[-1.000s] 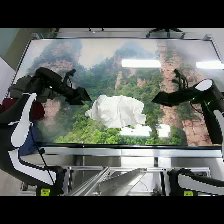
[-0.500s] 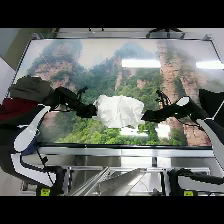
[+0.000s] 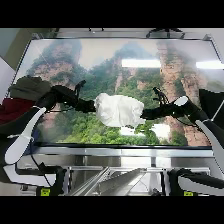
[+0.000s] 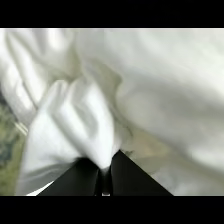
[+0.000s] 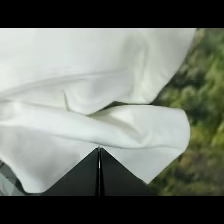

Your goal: Fold the shirts.

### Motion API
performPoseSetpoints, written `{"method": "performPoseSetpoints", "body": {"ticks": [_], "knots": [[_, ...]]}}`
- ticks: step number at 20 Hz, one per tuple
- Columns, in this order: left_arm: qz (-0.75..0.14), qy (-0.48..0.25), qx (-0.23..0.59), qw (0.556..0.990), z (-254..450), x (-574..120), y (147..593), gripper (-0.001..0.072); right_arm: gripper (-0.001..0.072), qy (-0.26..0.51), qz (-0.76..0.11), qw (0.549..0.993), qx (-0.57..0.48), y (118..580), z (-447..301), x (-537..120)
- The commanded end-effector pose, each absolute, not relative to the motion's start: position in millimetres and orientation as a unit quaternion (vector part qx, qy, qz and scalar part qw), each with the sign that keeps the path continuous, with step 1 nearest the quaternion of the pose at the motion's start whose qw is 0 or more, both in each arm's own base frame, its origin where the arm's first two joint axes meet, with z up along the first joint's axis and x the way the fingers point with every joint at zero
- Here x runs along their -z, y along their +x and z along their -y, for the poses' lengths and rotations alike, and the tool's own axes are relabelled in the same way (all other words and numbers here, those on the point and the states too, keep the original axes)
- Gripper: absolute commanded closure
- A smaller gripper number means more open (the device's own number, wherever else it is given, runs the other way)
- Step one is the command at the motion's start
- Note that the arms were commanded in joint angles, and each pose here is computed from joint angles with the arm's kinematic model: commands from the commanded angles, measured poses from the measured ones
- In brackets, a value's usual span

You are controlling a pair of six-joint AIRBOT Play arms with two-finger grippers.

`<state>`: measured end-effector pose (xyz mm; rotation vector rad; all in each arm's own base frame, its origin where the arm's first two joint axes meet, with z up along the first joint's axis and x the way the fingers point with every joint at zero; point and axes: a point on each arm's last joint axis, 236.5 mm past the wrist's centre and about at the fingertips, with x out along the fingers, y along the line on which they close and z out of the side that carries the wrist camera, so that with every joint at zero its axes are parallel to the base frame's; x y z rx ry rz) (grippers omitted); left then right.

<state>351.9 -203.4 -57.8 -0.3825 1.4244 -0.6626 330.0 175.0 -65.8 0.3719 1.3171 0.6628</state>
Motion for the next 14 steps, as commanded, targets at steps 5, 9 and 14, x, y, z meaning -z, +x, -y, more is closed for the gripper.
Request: {"method": "performPoseSetpoints", "body": {"ticks": [5, 9, 14], "knots": [[-0.616, -0.134, 0.305, 0.714, 194.4, 30.2, 347.4, 0.0694, 0.0249, 0.147, -0.555, 0.780, -0.249, 365.9, -135.6, 62.0], [-0.614, -0.135, 0.305, 0.715, 194.8, 29.7, 348.1, 0.0694, 0.0249, 0.155, -0.602, 0.733, -0.276, 345.5, -140.9, 98.1], [-0.612, -0.136, 0.304, 0.717, 194.7, 29.7, 349.6, 0.0694, 0.0256, 0.211, -0.578, 0.724, -0.312, 353.8, -165.6, 96.0]]}}
